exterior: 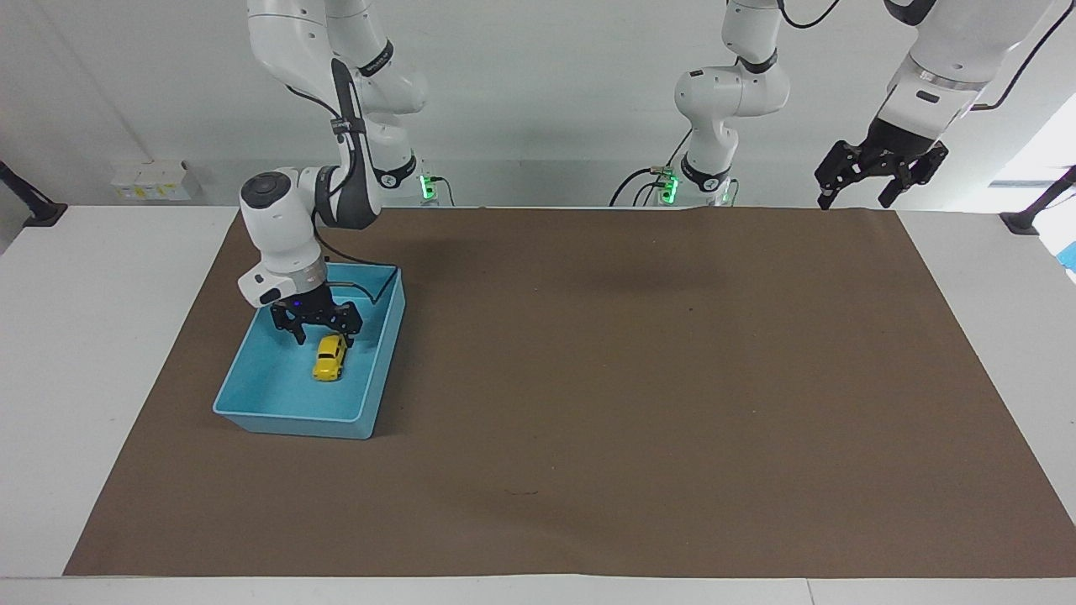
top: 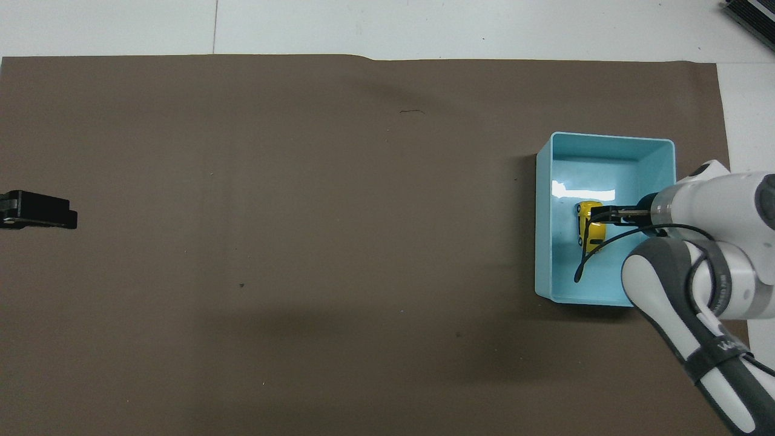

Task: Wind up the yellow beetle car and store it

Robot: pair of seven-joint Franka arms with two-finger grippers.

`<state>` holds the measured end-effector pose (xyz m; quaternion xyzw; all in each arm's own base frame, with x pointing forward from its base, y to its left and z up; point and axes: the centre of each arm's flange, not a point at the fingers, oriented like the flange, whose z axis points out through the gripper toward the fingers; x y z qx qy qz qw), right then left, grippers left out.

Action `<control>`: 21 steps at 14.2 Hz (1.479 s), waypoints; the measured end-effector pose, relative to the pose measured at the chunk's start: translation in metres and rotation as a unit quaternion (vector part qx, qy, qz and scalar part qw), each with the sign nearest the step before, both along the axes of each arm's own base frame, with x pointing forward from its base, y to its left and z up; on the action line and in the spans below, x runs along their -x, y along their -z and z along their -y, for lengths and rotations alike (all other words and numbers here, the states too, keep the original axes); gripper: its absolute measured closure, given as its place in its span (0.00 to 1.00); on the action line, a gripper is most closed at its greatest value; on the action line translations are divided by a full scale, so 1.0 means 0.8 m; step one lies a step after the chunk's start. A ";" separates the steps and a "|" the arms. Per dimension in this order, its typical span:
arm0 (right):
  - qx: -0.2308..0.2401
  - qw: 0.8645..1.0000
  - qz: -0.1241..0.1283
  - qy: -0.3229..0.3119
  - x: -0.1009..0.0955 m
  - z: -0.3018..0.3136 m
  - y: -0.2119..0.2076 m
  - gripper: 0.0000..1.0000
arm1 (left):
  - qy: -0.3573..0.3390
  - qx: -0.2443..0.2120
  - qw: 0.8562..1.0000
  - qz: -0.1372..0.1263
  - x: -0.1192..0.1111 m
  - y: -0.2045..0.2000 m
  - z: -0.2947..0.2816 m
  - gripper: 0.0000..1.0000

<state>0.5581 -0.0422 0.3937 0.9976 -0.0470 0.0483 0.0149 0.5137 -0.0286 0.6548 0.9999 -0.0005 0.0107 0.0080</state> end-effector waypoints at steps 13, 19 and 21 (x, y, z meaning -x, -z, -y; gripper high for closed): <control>-0.003 0.998 -0.037 0.052 0.021 0.021 -0.245 0.00 | 0.000 0.000 1.000 0.000 0.000 0.000 -0.001 0.00; -0.005 0.996 -0.064 0.068 0.038 -0.030 -0.285 0.00 | -0.001 0.000 1.000 0.000 0.000 0.000 -0.001 0.00; -0.006 0.995 -0.069 0.070 0.040 -0.028 -0.310 0.00 | -0.001 0.000 1.000 0.000 0.000 0.000 -0.001 0.00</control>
